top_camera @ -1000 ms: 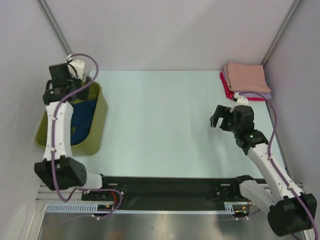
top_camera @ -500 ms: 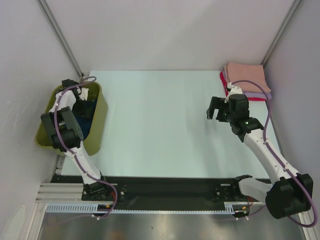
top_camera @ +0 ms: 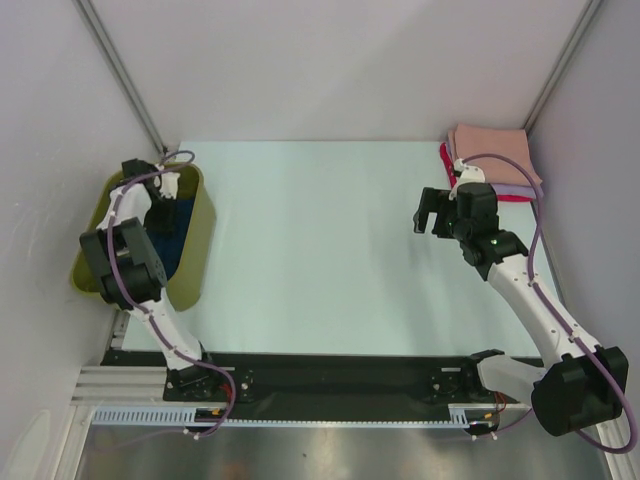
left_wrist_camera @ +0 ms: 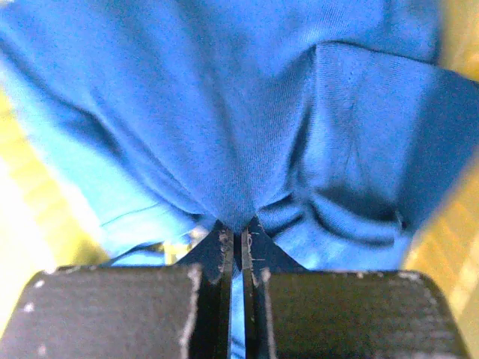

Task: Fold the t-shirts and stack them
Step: Grab the tshirt from the pile, then move the tshirt to the center of the board

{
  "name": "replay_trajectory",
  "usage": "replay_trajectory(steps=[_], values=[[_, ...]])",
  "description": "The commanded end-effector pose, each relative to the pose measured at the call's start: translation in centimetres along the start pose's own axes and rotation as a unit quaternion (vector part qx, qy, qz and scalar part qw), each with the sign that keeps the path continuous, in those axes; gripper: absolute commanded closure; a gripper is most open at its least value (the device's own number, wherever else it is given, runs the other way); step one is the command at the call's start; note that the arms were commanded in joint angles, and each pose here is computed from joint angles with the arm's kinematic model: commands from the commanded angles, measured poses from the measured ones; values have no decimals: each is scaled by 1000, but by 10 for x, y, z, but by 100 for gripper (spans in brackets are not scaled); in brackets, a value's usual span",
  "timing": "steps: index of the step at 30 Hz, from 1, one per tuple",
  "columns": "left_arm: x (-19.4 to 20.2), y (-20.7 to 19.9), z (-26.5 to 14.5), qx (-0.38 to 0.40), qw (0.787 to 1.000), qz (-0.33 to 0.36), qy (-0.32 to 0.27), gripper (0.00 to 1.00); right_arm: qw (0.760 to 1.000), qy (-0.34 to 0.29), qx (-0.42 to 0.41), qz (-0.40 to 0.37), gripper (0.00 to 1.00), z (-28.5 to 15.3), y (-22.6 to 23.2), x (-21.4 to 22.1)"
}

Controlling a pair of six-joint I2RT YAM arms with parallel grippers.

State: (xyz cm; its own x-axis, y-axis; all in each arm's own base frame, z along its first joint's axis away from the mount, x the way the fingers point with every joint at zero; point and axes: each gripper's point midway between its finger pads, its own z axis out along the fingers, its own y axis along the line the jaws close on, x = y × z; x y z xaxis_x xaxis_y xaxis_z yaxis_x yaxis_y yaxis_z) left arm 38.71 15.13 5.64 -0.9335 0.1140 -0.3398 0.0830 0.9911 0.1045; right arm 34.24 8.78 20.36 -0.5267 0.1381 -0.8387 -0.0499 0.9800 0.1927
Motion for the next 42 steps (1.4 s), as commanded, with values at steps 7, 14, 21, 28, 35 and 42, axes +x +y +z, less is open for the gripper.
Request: replay_trajectory(steps=[7, 14, 21, 28, 35, 42], values=[[-101, 12, -223, -80, 952, 13, -296, 100, 999, -43, -11, -8, 0, -12, 9, -32], [-120, -91, -385, 15, 870, 124, -478, 100, 998, -60, -29, 3, 0, -17, 18, -47], [-65, -262, -497, 257, 731, 333, -538, 100, 992, -104, -72, 29, 0, -38, 39, -85], [-48, -319, -473, 347, 699, 389, -489, 100, 988, -123, -81, 36, 0, -58, 40, -95], [-79, -330, -312, 312, 784, 366, -393, 91, 993, -102, -46, 33, 0, -55, 23, -78], [-142, -267, -151, 188, 919, 222, -266, 40, 998, -25, -48, 20, 0, -37, 29, -40]])
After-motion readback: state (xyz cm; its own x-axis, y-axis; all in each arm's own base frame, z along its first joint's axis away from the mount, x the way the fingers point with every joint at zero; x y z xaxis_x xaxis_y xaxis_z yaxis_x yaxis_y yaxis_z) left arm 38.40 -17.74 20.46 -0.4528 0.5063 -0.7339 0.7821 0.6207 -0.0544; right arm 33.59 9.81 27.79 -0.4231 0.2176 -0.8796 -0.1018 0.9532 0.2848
